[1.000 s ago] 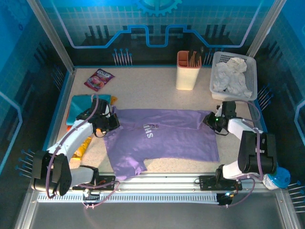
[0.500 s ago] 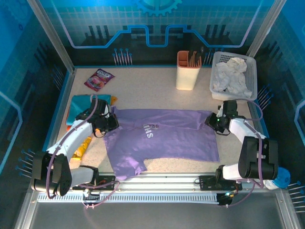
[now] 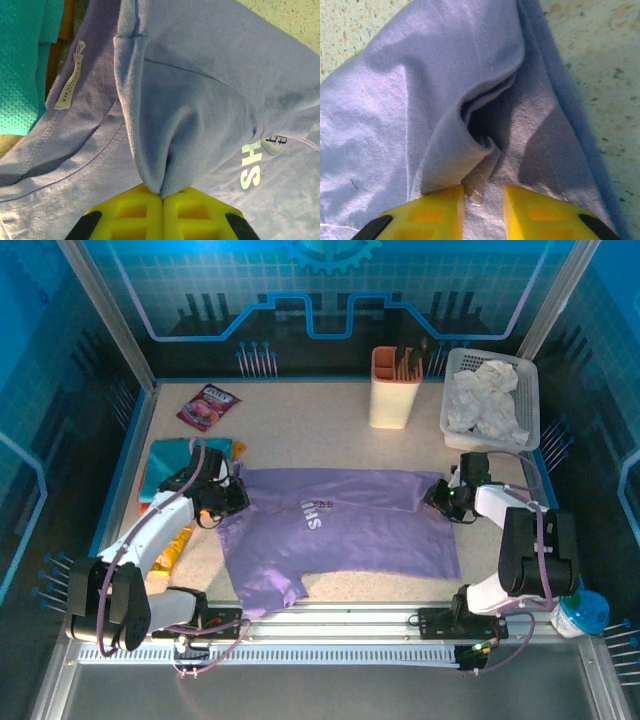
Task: Fold and stack the t-shirts
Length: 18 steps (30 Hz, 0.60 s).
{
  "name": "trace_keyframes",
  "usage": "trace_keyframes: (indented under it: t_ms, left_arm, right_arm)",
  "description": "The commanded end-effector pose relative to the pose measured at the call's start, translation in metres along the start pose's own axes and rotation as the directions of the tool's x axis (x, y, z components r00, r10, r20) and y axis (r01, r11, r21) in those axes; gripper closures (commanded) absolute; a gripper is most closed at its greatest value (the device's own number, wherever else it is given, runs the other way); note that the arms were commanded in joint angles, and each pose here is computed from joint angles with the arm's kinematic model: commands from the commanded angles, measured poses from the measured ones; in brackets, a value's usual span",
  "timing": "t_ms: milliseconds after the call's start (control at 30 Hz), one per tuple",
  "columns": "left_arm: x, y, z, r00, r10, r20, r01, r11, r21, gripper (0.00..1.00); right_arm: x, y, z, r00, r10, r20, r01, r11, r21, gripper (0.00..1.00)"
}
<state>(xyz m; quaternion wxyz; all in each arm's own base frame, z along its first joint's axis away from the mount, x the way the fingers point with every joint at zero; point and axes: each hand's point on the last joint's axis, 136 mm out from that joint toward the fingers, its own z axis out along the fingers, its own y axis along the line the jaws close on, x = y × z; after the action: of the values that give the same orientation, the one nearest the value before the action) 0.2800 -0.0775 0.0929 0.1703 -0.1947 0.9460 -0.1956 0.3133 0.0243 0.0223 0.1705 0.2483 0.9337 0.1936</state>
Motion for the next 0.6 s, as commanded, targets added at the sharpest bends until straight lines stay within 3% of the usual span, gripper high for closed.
trace_keyframes:
  t_ms: [0, 333, 500, 567]
  left_arm:
    - [-0.0037, -0.0031, -0.006, 1.0, 0.005, 0.016, -0.005, 1.0, 0.025, 1.0]
    - [-0.0031, -0.0022, -0.0044, 1.0, 0.005, 0.013, -0.005, 1.0, 0.022, 1.0]
    - [-0.0023, -0.002, -0.0054, 1.0, 0.007, 0.009, -0.007, 1.0, 0.019, 1.0]
    - [-0.0024, -0.0012, -0.0073, 1.0, 0.01, 0.011, -0.01, 1.0, 0.014, 1.0]
  right_arm:
    - [-0.0108, 0.0149, 0.001, 1.0, -0.015, 0.019, 0.015, 0.999, -0.028, 0.73]
    - [-0.0147, 0.0161, 0.0058, 1.0, -0.022, 0.02, 0.022, 1.0, -0.009, 0.83]
    - [-0.0152, 0.0129, 0.0017, 0.999, -0.035, 0.018, 0.035, 0.999, 0.019, 0.99]
    - [-0.0152, 0.0115, -0.0035, 0.999, -0.046, 0.018, 0.045, 0.998, 0.038, 1.0]
